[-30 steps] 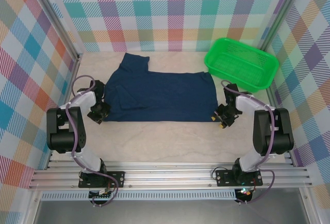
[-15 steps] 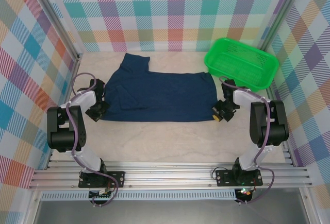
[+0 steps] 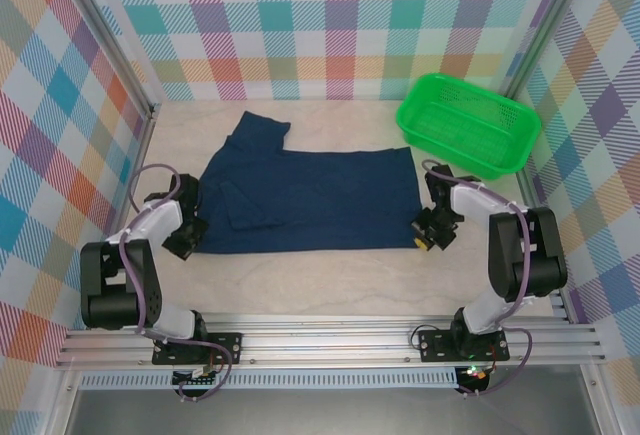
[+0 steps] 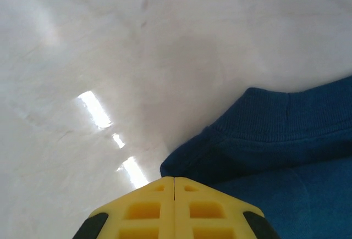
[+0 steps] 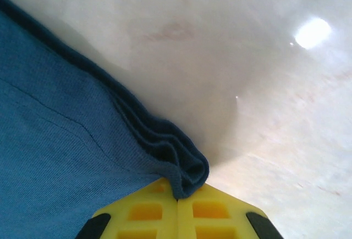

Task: Fold and stack the t-shirts

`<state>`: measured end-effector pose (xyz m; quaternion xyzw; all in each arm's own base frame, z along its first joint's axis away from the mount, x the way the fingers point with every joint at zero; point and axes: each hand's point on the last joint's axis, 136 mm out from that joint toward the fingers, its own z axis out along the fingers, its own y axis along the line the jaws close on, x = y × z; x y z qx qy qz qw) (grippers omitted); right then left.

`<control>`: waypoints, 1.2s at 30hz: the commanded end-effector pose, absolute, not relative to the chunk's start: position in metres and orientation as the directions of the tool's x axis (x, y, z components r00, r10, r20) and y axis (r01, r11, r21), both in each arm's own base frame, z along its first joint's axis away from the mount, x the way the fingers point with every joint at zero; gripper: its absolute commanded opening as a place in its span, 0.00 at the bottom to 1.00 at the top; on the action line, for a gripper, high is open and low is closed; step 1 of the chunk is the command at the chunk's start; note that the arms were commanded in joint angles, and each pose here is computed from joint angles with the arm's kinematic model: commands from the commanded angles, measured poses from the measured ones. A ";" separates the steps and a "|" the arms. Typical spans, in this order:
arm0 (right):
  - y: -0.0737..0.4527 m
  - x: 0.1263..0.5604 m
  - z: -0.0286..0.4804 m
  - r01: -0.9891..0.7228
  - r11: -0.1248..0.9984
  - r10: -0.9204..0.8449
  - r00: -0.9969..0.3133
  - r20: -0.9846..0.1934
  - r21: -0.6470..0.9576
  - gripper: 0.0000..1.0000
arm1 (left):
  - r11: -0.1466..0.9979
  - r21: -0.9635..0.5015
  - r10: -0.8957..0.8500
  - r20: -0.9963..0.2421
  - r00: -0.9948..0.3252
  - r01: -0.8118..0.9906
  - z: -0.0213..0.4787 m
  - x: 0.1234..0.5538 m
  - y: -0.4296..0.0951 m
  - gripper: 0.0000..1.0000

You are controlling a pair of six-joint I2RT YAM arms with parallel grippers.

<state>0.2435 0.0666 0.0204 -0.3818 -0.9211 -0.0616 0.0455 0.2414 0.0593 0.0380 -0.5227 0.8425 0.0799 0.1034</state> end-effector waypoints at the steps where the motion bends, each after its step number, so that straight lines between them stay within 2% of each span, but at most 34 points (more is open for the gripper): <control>1: 0.058 0.203 0.027 0.738 0.675 0.731 -0.663 0.158 -0.026 0.00 | 0.376 0.058 -0.894 -0.239 -0.379 -0.925 0.040 0.210 0.059 0.00; 6: 0.046 0.163 0.030 0.757 0.646 0.761 -0.631 0.150 -0.096 0.00 | 0.308 0.059 -0.907 -0.282 -0.312 -0.949 0.049 0.174 0.053 0.00; 9: 0.049 0.151 0.026 0.769 0.634 0.769 -0.615 0.175 -0.086 0.00 | 0.251 0.041 -0.919 -0.303 -0.252 -0.967 0.051 0.154 0.054 0.00; 12: 0.055 0.152 0.019 0.773 0.633 0.764 -0.615 0.193 -0.044 0.00 | 0.266 0.051 -0.918 -0.290 -0.270 -0.962 0.044 0.151 0.052 0.00; 13: 0.055 0.153 0.020 0.773 0.632 0.765 -0.615 0.191 -0.042 0.07 | 0.283 0.047 -0.917 -0.281 -0.284 -0.958 0.043 0.154 0.050 0.00; 15: 0.052 0.154 0.026 0.771 0.635 0.766 -0.621 0.169 -0.045 0.28 | 0.309 0.032 -0.912 -0.275 -0.306 -0.950 0.048 0.160 0.048 0.19; 17: 0.046 0.157 0.038 0.772 0.634 0.770 -0.626 0.125 -0.040 0.42 | 0.310 0.014 -0.900 -0.317 -0.298 -0.951 0.067 0.164 0.053 0.36; 20: 0.040 0.167 0.054 0.770 0.638 0.769 -0.637 0.049 0.003 0.51 | 0.377 -0.067 -0.842 -0.441 -0.311 -0.924 0.112 0.179 0.057 0.46; 22: 0.038 0.175 0.062 0.762 0.647 0.762 -0.647 0.012 0.028 0.51 | 0.458 -0.166 -0.828 -0.438 -0.351 -0.873 0.124 0.196 0.042 0.43; 24: 0.042 0.189 0.069 0.731 0.676 0.735 -0.677 -0.024 0.094 0.48 | 0.541 -0.337 -0.835 -0.323 -0.445 -0.771 0.117 0.224 0.002 0.36; 26: 0.060 0.214 0.075 0.643 0.727 0.671 -0.740 -0.052 0.240 0.46 | 0.560 -0.405 -0.826 -0.211 -0.522 -0.723 0.101 0.231 -0.031 0.31; 29: 0.095 0.243 0.088 0.477 0.766 0.561 -0.823 -0.086 0.430 0.49 | 0.603 -0.350 -0.786 -0.107 -0.609 -0.717 0.073 0.221 -0.055 0.31; 32: 0.136 0.263 0.109 0.282 0.755 0.430 -0.894 -0.123 0.592 0.52 | 0.589 -0.368 -0.787 -0.059 -0.614 -0.719 0.060 0.221 -0.066 0.35; 36: 0.165 0.266 0.121 0.168 0.730 0.338 -0.931 -0.135 0.663 0.51 | 0.593 -0.348 -0.784 -0.044 -0.619 -0.727 0.052 0.221 -0.068 0.35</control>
